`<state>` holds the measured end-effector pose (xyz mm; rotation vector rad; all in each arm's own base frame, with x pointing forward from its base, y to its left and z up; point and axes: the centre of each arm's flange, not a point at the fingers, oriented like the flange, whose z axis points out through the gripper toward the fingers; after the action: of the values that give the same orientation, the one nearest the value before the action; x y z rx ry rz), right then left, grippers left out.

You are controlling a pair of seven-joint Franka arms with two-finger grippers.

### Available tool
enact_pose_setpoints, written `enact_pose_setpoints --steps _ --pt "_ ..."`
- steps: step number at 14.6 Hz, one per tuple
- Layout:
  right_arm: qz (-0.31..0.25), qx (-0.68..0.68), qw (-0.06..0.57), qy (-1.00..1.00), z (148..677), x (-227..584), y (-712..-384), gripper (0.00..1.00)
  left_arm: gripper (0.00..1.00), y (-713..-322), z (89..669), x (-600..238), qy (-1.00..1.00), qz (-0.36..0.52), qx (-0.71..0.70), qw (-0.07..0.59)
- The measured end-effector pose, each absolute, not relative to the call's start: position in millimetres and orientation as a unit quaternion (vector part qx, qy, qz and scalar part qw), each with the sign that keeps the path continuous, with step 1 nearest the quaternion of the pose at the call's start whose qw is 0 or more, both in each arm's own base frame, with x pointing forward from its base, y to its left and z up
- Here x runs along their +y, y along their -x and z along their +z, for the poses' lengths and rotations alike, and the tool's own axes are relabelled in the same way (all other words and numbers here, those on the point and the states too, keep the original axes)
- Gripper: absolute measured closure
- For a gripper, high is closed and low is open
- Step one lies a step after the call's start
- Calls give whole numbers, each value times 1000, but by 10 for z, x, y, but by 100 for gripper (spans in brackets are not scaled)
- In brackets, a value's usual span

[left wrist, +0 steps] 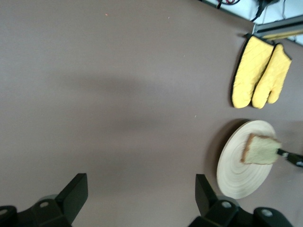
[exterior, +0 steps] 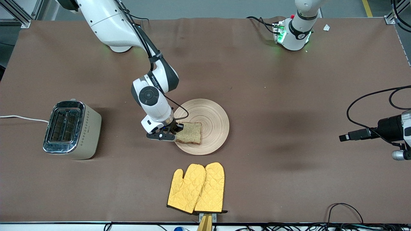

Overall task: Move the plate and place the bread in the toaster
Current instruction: 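Lift the bread with the right gripper and carry it over the toaster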

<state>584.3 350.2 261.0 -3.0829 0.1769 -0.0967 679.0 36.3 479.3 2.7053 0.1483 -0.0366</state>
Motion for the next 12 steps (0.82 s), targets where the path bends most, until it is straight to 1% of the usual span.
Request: enact_pose_setpoints --steps 2,7,9,12 --pt "-19 43 -20 999 3015 3399 -5901 97 0 -6701 5036 107 -982 -11 33 187" --pt "-5 8 -198 980 4014 2958 -5957 97 0 -6337 5606 -373 -998 -19 2 61" --pt "2 -14 -260 966 4301 2636 -6028 97 0 -6177 5874 -356 -999 -12 7 34" --pt "33 -36 -326 944 4633 1837 -6191 97 0 -5999 6159 -122 -1000 1 22 17"
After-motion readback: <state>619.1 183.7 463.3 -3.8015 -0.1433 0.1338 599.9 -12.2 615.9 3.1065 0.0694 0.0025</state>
